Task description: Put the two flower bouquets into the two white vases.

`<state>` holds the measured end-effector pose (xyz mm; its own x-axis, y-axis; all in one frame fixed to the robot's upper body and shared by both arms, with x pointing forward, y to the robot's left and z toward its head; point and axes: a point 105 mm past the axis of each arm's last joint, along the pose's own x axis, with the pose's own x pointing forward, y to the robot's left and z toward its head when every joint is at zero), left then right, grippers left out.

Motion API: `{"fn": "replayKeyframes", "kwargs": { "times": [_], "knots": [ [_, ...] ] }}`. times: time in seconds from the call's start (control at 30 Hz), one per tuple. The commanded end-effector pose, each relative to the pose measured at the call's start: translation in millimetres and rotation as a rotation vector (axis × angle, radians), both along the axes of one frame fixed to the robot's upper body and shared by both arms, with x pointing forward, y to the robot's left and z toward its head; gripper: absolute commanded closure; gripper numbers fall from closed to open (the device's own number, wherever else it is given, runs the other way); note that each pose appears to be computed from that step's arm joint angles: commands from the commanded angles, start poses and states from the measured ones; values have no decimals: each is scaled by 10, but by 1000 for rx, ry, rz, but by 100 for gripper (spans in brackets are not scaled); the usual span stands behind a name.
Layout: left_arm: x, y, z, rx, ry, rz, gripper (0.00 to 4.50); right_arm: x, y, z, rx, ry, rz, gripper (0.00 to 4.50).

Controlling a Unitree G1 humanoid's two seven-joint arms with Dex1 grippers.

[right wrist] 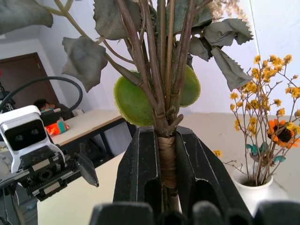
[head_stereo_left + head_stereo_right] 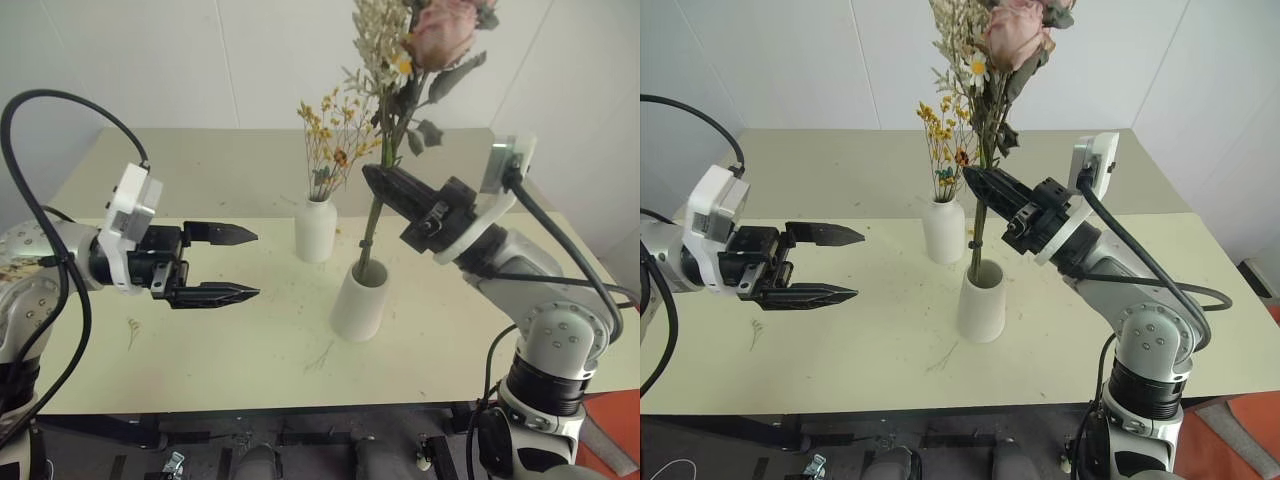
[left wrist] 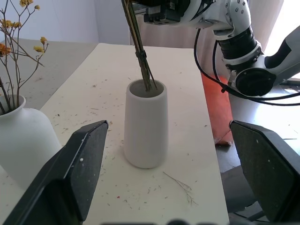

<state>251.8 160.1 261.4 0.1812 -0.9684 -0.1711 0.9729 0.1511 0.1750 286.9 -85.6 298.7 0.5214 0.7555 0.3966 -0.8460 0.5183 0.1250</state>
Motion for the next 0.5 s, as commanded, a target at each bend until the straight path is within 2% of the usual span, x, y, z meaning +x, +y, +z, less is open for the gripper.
{"fn": "replayKeyframes", "kwargs": {
  "times": [0.03,0.23,0.5],
  "knots": [
    [-29,-4,56,15,-29,-7,0,-96,-20,105,22,-64,12,428],
    [-32,-5,60,10,-30,2,0,-61,-48,59,14,-50,-5,428],
    [-25,-15,46,6,-36,6,0,50,-45,-139,-31,-11,-31,428]
  ]
}}
